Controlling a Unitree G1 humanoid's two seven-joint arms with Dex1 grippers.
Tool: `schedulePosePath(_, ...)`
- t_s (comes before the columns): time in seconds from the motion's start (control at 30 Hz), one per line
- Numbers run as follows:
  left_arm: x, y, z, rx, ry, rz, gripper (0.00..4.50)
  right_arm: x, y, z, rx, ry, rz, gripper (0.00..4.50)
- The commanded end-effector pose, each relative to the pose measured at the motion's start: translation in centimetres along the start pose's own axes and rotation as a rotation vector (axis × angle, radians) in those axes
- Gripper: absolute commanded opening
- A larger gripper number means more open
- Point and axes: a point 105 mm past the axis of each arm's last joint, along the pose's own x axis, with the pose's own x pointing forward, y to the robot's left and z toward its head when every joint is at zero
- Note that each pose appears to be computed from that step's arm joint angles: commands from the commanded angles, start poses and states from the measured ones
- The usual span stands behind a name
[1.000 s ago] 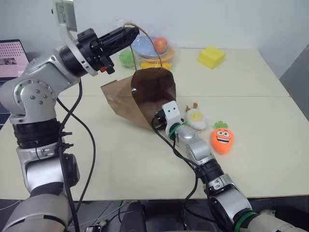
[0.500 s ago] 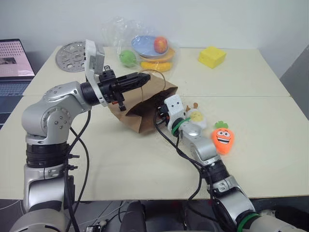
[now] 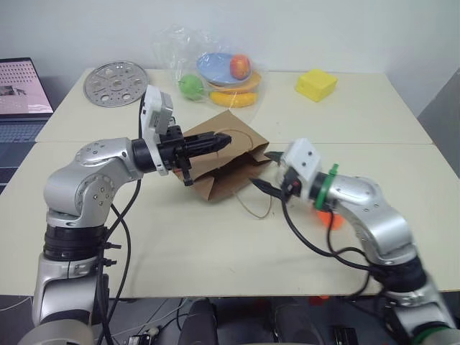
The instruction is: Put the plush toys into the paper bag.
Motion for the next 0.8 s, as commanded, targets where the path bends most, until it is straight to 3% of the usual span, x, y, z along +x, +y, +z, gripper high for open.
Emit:
schedulePosePath(0.03,-0.6,0.1,-0.5,0.072,0.045,0.015,0.0,-0.3,-1.2,-1.2,-0.111,0.051,-0.061,3.82)
schedulePosePath(0.13,-0.5,0.0,0.3,0.055,-0.003,0.017,0.0,0.1,-1.6,-4.3,-0.256,0.174,-0.066,3.82)
schedulePosePath(0.27,-0.2,-0.2,1.2,0.052,-0.032,0.012,0.0,0.9,-2.2,-6.1,-0.282,0.225,-0.095,3.82)
schedulePosePath(0.37,-0.3,-0.2,2.1,0.043,-0.062,0.016,0.0,1.1,-2.7,-6.7,-0.296,0.246,-0.112,2.94)
schedulePosePath(0.63,-1.2,-0.2,3.3,0.012,-0.091,0.023,0.0,0.9,-3.3,-6.1,-0.314,0.213,-0.128,0.02)
schedulePosePath(0.8,-1.6,-0.7,3.1,-0.022,-0.081,-0.009,0.0,-2.3,-1.3,-2.6,-0.26,0.137,0.119,0.02)
